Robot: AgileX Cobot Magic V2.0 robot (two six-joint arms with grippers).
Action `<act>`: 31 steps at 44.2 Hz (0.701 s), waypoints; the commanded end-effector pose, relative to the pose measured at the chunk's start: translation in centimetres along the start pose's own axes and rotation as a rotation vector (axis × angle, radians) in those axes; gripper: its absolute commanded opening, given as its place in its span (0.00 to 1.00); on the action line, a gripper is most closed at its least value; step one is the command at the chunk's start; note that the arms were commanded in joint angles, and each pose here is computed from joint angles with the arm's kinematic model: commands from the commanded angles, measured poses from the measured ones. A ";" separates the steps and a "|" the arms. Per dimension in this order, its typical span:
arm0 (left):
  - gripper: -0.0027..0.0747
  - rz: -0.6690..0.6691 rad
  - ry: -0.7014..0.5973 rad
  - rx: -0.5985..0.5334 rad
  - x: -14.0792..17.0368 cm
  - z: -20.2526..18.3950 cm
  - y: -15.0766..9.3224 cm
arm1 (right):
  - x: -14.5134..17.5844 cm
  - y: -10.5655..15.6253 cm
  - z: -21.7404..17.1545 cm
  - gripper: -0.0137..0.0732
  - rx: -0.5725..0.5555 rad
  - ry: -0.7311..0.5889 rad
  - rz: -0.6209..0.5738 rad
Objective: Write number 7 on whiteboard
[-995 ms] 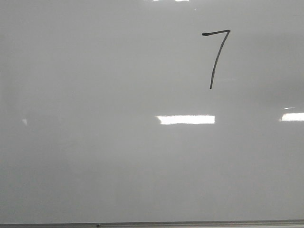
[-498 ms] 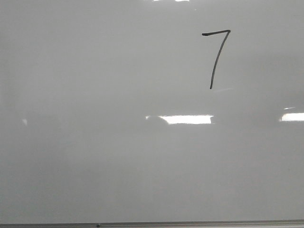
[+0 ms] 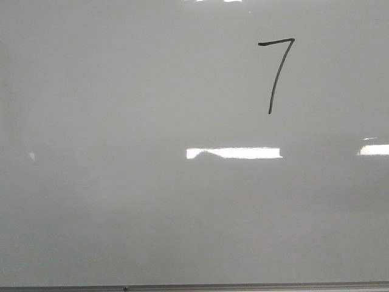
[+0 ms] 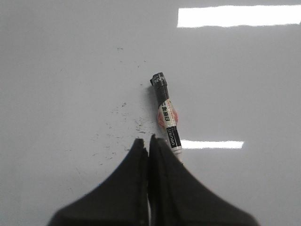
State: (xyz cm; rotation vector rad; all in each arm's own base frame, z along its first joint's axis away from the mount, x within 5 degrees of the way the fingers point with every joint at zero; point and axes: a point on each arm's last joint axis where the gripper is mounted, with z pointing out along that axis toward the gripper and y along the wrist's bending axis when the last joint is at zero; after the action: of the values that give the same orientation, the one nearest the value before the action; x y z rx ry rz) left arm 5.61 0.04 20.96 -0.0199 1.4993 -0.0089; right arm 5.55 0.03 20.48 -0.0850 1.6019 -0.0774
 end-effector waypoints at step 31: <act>0.01 -0.019 -0.084 0.003 -0.4 -0.1 0.0 | -0.4 -0.1 -0.1 0.08 0.022 -0.150 0.094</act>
State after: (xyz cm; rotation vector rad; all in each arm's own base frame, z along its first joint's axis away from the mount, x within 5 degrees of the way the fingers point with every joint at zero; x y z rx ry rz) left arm 5.61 0.04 20.96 -0.0212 1.4993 -0.0103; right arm 5.68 -0.01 19.99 -0.0105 1.5558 -0.0156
